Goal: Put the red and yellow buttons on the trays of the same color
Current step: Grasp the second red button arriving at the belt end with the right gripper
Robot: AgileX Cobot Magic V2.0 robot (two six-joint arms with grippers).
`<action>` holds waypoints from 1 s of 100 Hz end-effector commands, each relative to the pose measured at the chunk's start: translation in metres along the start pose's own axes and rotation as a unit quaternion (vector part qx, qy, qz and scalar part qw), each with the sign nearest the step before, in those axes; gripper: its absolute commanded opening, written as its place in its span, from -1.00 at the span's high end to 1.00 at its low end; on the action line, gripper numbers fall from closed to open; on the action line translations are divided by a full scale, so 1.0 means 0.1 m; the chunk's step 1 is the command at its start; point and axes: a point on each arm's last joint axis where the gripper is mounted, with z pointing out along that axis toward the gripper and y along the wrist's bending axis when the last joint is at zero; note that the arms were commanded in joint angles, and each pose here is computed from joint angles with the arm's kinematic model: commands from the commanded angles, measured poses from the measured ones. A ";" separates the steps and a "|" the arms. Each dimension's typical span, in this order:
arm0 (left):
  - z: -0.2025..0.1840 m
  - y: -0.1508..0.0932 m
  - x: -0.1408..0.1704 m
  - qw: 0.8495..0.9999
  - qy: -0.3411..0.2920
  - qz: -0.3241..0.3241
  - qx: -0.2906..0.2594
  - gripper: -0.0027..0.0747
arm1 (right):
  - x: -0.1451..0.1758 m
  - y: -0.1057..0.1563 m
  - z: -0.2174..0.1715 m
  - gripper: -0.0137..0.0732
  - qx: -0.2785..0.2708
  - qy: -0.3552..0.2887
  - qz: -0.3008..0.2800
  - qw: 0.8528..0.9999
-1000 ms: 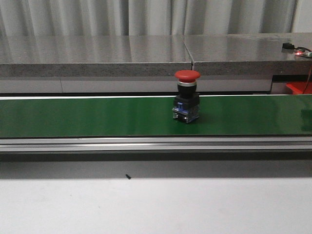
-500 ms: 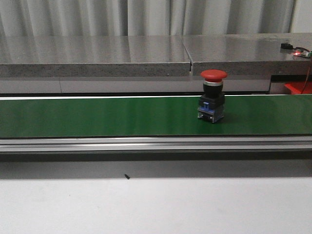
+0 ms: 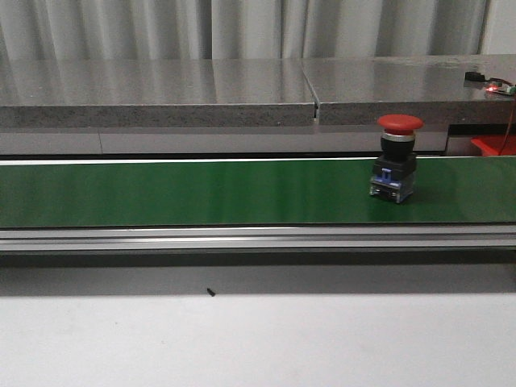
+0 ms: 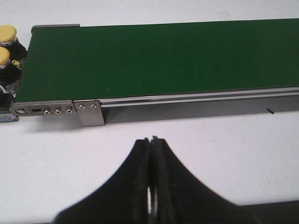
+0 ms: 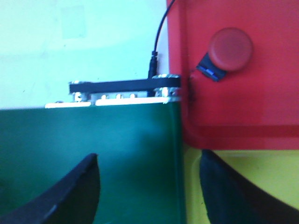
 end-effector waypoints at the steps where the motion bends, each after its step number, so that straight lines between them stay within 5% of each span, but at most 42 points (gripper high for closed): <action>1: -0.04 -0.02 -0.12 0.999 -0.040 -0.002 0.007 0.98 | 0.03 0.11 -0.36 -0.39 -0.005 -0.059 -0.016 0.998; 31: -0.04 -0.02 -0.12 0.999 -0.040 -0.002 0.007 0.98 | 0.27 0.40 -0.69 -0.53 -0.063 -0.061 -0.072 0.994; 43: -0.04 -0.02 -0.12 0.999 -0.040 -0.002 0.007 0.98 | 0.31 0.56 -0.70 -0.71 -0.123 -0.050 -0.103 0.986; 65: -0.04 -0.02 -0.12 0.999 -0.040 -0.002 0.007 0.98 | 0.36 0.84 -0.53 -0.70 -0.156 -0.008 -0.161 0.974; 100: -0.04 -0.02 -0.12 0.999 -0.040 -0.002 0.007 0.98 | 0.30 0.84 0.01 -0.70 -0.107 0.036 -0.194 0.975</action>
